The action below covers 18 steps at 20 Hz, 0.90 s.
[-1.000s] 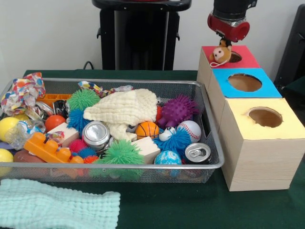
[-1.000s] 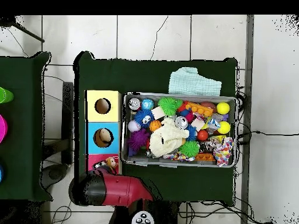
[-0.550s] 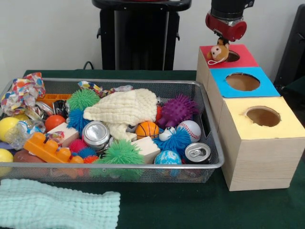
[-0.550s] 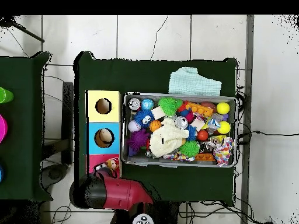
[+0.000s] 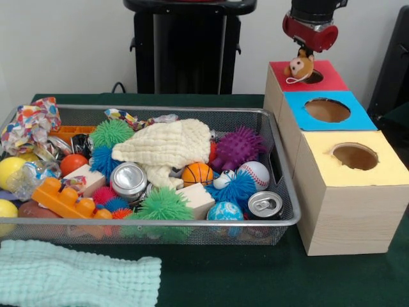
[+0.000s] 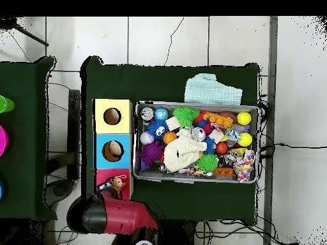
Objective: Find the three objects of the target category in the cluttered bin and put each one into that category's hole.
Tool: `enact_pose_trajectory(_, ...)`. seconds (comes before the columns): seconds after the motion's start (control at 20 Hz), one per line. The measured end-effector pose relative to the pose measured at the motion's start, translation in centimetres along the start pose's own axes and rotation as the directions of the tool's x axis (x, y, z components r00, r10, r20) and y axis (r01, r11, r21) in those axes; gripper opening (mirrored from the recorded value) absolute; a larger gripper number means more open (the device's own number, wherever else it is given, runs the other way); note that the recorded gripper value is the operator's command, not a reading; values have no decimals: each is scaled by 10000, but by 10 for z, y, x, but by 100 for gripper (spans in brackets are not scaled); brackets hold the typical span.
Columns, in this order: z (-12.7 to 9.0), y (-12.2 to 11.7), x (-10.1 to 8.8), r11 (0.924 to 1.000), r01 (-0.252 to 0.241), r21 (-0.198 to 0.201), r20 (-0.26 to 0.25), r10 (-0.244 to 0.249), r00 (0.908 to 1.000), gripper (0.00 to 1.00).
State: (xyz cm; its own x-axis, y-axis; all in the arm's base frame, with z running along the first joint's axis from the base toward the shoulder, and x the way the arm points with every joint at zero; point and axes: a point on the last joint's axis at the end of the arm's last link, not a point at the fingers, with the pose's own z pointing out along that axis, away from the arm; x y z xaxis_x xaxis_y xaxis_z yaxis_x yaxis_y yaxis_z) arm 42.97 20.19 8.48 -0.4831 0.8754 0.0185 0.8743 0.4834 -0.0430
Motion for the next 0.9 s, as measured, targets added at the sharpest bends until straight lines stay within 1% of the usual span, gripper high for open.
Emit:
enact_pose_trajectory(0.5, -6, -3, 9, 9999, -135, 28, 337, 134, 9993, 0)
enact_pose_trajectory(0.65, -6, -2, 10, 9998, -205, 24, 323, 204, 9993, 0)
enact_pose_trajectory(0.9, -5, -3, 6, 9987, -508, 54, 230, 507, 9984, 0)
